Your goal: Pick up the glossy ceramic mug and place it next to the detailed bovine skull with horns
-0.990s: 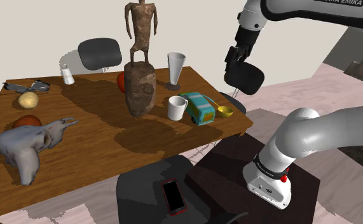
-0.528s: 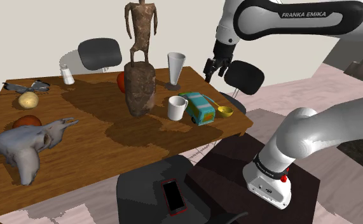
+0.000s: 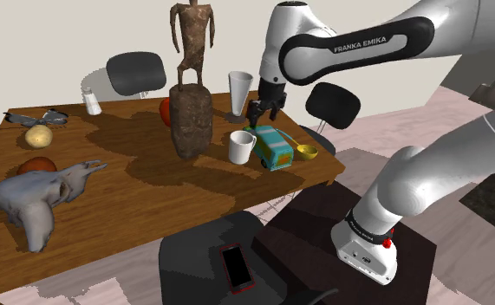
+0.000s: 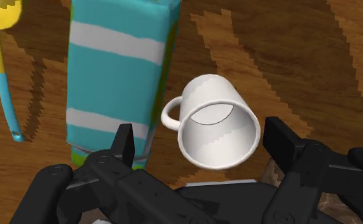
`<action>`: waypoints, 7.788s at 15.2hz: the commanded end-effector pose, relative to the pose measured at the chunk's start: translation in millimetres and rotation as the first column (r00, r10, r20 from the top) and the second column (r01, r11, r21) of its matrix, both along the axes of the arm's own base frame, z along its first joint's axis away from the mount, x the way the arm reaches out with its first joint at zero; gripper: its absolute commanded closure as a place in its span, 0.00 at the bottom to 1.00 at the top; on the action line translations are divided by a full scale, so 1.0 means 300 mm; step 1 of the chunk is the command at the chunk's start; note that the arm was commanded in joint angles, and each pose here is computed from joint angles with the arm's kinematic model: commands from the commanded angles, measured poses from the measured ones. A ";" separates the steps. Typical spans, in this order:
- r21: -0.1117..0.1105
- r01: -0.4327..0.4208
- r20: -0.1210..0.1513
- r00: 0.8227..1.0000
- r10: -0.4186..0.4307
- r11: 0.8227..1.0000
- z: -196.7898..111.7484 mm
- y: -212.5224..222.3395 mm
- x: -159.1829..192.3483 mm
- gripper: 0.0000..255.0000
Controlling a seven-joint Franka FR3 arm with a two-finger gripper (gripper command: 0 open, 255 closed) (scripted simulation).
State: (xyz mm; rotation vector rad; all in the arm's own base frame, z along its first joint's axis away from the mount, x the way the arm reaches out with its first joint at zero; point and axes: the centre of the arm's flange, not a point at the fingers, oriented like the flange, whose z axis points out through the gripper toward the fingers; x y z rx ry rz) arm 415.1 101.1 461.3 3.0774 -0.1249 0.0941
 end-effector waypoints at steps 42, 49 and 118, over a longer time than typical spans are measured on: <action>-0.001 0.024 0.014 1.000 -0.024 1.000 -0.237 0.207 0.216 1.00; -0.001 0.024 0.014 1.000 -0.024 1.000 -0.114 0.207 0.216 1.00; -0.001 0.024 0.014 1.000 -0.024 1.000 -0.144 1.464 0.236 1.00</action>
